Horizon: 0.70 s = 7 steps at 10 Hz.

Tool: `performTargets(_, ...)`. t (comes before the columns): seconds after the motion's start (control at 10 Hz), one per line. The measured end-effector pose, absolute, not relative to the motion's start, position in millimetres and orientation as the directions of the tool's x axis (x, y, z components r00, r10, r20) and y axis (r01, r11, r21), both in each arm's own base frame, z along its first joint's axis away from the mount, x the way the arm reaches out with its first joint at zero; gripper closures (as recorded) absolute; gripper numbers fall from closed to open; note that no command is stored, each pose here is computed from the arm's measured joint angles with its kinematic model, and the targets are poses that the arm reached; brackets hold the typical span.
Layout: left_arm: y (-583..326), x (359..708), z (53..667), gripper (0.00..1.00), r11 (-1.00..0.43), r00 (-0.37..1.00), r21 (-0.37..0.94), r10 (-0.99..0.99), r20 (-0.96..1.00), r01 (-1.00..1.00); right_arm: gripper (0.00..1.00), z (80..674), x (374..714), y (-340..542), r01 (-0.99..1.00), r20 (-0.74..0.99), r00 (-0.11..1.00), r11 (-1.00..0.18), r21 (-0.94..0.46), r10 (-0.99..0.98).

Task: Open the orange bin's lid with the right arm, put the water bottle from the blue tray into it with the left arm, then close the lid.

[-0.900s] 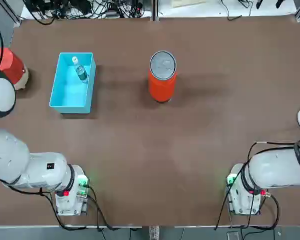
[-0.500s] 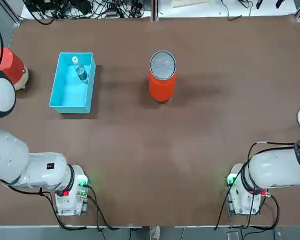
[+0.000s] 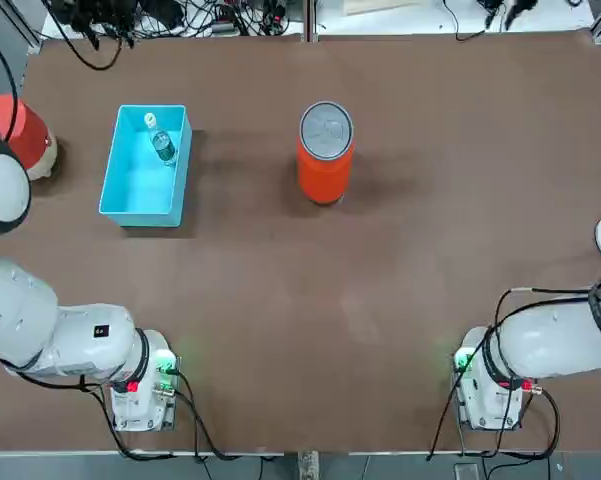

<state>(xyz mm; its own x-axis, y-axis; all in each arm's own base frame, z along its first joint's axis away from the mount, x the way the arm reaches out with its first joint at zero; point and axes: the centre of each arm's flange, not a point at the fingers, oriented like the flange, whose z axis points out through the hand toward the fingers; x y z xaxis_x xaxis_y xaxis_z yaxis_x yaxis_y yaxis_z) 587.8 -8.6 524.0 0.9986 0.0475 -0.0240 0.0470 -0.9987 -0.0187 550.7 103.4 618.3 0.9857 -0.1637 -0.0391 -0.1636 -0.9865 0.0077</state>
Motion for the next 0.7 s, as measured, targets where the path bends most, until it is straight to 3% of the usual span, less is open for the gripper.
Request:
performTargets(0.1, -9.6, 586.1, 501.0, 0.01, -0.999, 0.999, -0.018, 0.047, -0.016, 0.047, 0.79, 618.5, 544.4, 136.7, -0.196, -0.032, 0.98, -0.981, 0.007, -0.196)
performTargets(0.3, -12.4, 579.5, 458.5, 0.0, -0.999, 0.999, -0.017, 0.048, -0.007, 0.048, 0.91, 616.7, 530.4, 205.0, -0.277, 0.003, 0.961, -0.961, -0.013, -0.278)
performTargets(0.7, -13.8, 557.0, 376.0, 0.02, -0.999, 0.999, -0.011, 0.042, 0.028, 0.042, 0.95, 559.6, 505.6, 352.0, -0.411, 0.033, 0.91, -0.909, -0.074, -0.414)
